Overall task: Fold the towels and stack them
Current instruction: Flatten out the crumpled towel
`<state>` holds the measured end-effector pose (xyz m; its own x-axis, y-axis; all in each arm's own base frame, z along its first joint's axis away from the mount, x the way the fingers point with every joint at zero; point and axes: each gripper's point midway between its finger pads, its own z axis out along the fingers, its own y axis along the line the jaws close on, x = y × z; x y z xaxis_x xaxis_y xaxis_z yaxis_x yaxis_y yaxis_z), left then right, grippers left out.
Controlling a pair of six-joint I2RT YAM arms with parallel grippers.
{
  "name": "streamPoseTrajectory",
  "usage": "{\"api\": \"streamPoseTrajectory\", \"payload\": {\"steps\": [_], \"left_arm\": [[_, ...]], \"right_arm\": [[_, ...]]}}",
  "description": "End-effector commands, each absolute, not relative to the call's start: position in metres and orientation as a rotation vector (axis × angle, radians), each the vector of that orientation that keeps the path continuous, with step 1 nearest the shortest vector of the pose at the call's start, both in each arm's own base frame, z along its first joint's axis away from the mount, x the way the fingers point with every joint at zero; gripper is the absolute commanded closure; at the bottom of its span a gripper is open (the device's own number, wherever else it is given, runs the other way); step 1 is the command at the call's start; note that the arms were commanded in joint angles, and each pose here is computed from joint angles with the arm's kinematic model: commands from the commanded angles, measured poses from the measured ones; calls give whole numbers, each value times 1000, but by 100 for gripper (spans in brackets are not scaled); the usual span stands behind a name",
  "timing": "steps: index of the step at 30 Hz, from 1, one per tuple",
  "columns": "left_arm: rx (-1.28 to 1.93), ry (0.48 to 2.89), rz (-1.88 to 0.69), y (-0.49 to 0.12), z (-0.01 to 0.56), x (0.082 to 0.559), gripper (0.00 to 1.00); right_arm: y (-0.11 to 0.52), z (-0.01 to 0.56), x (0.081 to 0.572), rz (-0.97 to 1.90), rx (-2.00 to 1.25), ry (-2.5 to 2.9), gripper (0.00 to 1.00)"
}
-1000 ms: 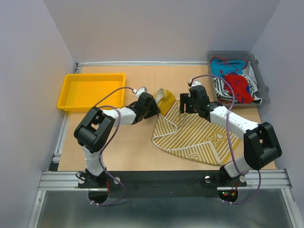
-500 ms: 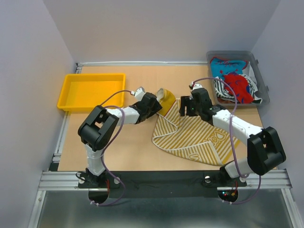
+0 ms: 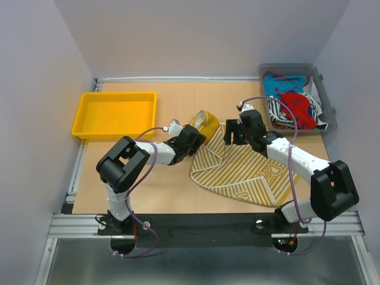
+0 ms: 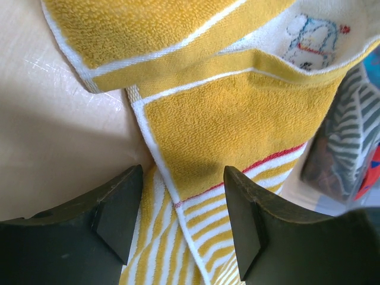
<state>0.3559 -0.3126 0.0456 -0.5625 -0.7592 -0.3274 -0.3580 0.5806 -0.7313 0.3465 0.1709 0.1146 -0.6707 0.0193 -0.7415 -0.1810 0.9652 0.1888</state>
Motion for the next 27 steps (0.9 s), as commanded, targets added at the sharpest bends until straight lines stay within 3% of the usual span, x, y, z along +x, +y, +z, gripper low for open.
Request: {"api": "streamPoseTrajectory", "payload": {"steps": [1,17,20,23,24,27], "left_arm": [[-1013,2104,-833,-310,37,361,33],[-1111,1948,-803,-291,34,389,39],[-1094,1927,-816,-292,38,394,48],[-1076,1905,-821,-290,42,399,62],[-1071,1893,-826,-289,45,401,72],[-1034,1873,-813,-285,50,405,83]], "right_arm": [[174,132,350,357,-96,2209,26],[175,129,347,369,-108,2212,26],[174,127,347,364,-108,2215,26],[173,126,348,356,-107,2216,26],[173,125,347,354,-108,2218,26],[172,124,348,345,-104,2219,26]]}}
